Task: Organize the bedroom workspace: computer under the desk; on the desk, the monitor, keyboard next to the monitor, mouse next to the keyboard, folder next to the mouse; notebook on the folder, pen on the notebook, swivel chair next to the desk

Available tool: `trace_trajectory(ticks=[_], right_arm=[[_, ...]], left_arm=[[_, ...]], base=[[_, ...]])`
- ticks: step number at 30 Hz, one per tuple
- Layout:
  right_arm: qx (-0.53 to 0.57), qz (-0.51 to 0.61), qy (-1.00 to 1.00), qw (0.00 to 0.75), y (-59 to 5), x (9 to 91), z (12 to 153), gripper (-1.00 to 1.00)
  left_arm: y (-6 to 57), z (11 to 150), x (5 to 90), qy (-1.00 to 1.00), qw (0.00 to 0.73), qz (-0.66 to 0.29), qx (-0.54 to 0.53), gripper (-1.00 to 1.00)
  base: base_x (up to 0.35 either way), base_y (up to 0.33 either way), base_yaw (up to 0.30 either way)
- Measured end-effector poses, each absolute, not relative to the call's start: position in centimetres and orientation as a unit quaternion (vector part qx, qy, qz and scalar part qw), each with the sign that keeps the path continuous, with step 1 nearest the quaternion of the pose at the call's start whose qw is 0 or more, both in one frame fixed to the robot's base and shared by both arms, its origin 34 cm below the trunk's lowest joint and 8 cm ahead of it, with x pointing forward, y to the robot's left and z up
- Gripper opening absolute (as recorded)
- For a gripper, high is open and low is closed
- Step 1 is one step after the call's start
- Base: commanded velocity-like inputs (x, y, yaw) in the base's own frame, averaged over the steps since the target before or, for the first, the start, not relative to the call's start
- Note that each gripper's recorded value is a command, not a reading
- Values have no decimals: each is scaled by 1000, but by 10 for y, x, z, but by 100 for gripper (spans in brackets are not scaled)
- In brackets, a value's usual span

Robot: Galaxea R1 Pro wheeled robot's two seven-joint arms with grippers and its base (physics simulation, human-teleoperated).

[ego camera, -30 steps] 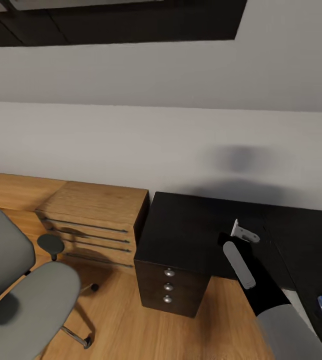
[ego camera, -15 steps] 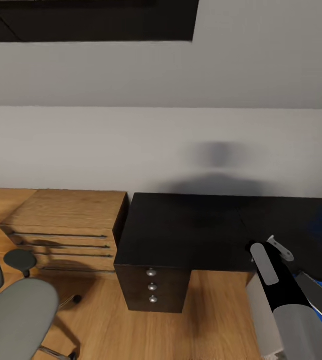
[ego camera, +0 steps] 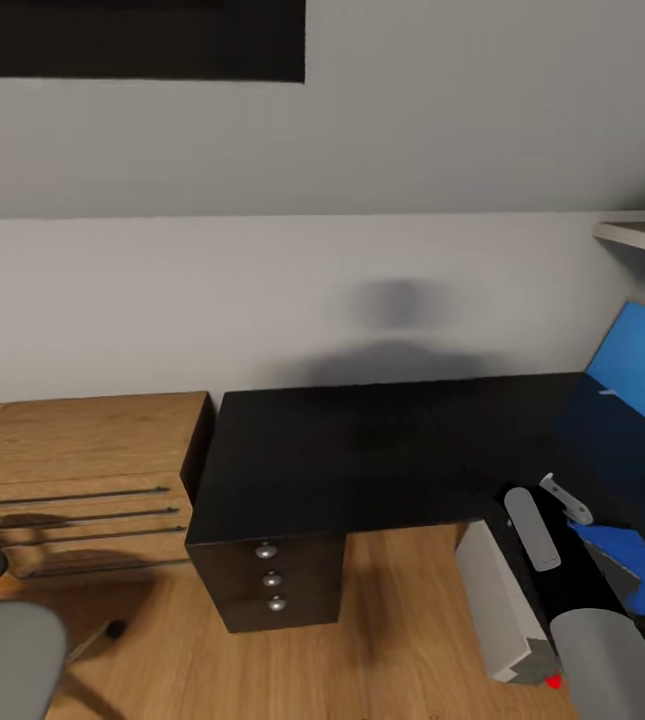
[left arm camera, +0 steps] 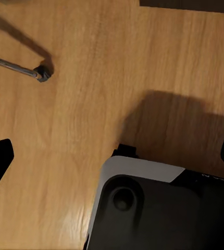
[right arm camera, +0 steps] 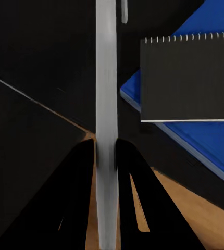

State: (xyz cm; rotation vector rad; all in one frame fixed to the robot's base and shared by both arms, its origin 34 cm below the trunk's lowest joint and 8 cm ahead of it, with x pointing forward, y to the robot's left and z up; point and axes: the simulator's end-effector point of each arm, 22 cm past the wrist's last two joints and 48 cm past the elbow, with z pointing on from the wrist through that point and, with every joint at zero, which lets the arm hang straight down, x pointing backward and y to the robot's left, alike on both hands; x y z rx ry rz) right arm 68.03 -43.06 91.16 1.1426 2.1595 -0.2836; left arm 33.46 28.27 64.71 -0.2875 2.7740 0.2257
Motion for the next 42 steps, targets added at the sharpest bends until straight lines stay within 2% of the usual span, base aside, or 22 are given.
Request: trace_trajectory(ticks=[17,34,42], right_arm=[[438,-110,827,335,-433,680,912,-100],[445,-112,816,352,-434,684,917,-100],[441,-121,828,325,-440,671,889,-100]], left_arm=[[284,647,335,977,172,80,-101,100],[285,647,334,977,170,82,-104,100],[285,647,334,977,170,82,-103,100]], base=[[0,0,-288],[10,0,-20],[85,0,0]])
